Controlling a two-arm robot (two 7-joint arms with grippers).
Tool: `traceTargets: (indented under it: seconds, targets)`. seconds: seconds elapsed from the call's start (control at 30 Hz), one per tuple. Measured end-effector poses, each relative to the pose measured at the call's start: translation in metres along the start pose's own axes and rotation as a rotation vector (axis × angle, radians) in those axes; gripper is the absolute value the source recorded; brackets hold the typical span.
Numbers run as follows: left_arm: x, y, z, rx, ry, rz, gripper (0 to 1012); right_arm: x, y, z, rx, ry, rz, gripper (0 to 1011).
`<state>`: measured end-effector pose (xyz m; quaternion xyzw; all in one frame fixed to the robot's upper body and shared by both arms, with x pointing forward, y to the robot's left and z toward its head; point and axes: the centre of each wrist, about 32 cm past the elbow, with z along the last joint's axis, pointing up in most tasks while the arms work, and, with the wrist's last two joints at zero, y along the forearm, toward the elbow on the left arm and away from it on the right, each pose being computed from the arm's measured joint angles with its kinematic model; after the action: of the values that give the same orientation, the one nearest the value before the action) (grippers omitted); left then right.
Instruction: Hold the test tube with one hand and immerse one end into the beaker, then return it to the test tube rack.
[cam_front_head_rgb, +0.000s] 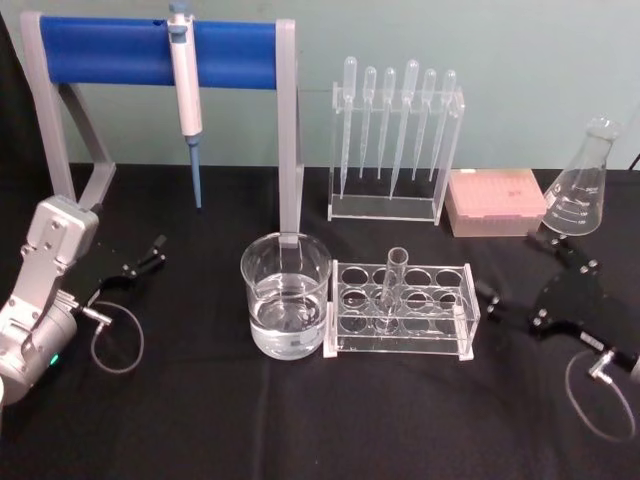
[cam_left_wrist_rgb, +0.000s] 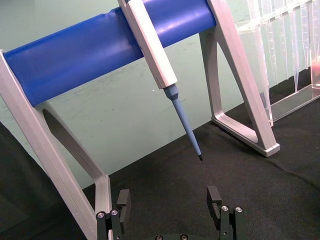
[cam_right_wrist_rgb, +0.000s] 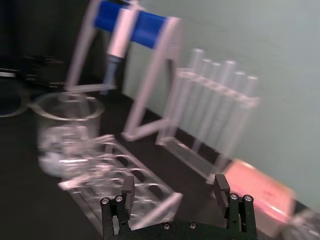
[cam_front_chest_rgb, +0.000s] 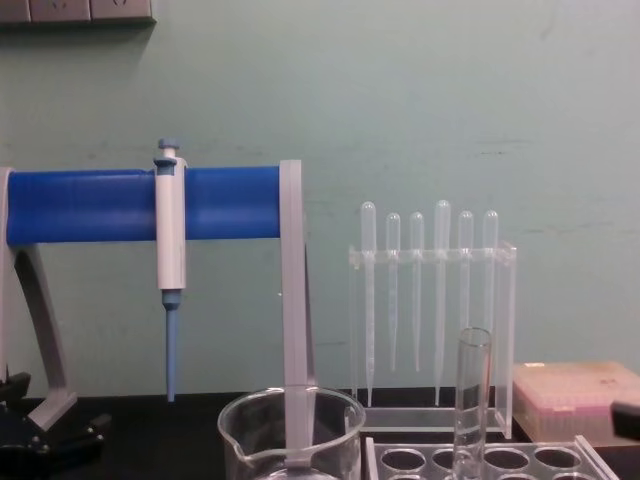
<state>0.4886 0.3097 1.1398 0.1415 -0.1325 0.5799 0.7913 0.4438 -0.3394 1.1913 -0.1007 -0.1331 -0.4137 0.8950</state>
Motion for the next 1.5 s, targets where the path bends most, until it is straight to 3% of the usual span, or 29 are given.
traceTargets:
  seconds: [0.33,0.7,1.23,1.5]
  targets:
    - [0.0000,0.0000,0.0000,0.000,0.000,0.000,1000,0.001,0.010,-0.001,0.077,0.063,0.238,1002]
    - [0.0000,0.0000,0.0000,0.000,0.000,0.000,1000,0.002,0.029,0.002,0.085,0.096,0.358,1002]
    - [0.0000,0.0000,0.0000,0.000,0.000,0.000,1000,0.004,0.063,0.007,0.079,0.063,0.382,1002]
    - [0.0000,0.0000,0.0000,0.000,0.000,0.000,1000,0.003,0.078,0.008,0.074,0.073,0.378,1002]
